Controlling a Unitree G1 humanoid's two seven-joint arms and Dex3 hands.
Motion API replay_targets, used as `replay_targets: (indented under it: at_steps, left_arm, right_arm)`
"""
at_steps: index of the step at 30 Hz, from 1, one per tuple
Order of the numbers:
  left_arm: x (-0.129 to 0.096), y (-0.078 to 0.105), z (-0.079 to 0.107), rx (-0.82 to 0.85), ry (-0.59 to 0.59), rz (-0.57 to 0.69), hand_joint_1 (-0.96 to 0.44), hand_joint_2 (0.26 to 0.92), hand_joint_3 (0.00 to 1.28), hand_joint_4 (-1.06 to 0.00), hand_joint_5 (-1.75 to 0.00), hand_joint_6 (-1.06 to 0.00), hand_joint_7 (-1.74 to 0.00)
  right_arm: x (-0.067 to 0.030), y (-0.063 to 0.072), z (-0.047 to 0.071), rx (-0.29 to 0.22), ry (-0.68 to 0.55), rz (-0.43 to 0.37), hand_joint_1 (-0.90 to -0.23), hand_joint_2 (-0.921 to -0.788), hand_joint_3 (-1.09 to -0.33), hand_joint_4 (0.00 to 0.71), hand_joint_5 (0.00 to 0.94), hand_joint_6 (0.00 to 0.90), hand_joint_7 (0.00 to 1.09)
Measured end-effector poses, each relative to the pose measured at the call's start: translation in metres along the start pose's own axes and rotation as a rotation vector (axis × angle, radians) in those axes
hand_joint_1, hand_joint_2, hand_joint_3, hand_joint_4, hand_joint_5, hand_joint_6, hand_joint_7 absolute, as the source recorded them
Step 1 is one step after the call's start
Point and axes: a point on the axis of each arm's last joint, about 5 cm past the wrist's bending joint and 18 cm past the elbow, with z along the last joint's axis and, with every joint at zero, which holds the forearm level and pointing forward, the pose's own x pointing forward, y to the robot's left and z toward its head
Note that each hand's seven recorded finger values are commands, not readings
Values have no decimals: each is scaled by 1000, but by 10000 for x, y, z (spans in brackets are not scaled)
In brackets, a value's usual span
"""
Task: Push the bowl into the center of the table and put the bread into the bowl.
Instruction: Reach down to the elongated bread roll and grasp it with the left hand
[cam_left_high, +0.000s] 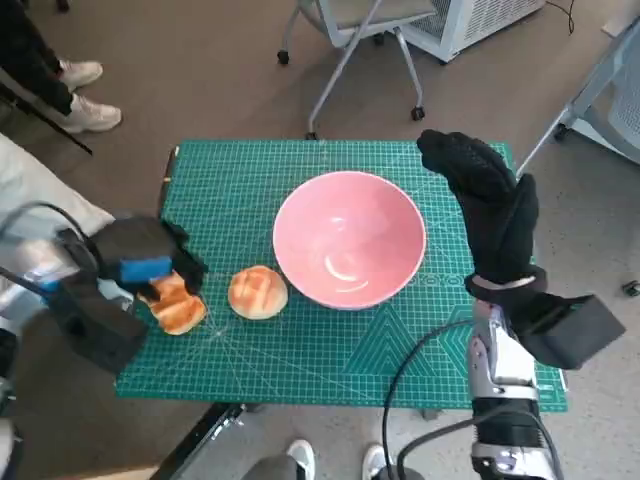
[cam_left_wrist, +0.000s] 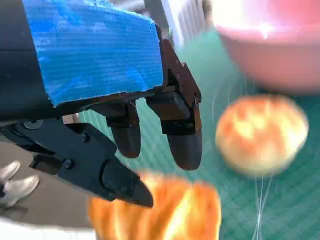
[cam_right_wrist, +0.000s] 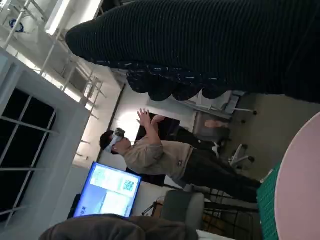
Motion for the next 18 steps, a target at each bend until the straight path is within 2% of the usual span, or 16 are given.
replay_targets:
  at_steps: [8, 18]
  left_arm:
    - [-98, 177, 51, 8, -21, 97, 3, 895, 2, -783, -970, -797, -1072]
    - [-198, 178, 65, 12, -4, 93, 3, 885, 0, -811, -945, -820, -1039]
  right_arm:
    - [-4, -2, -6, 1, 3, 1, -729, -921, -833, 187, 1, 30, 578]
    - [-10, 3, -16, 5, 6, 1, -729, -921, -833, 187, 1, 30, 577]
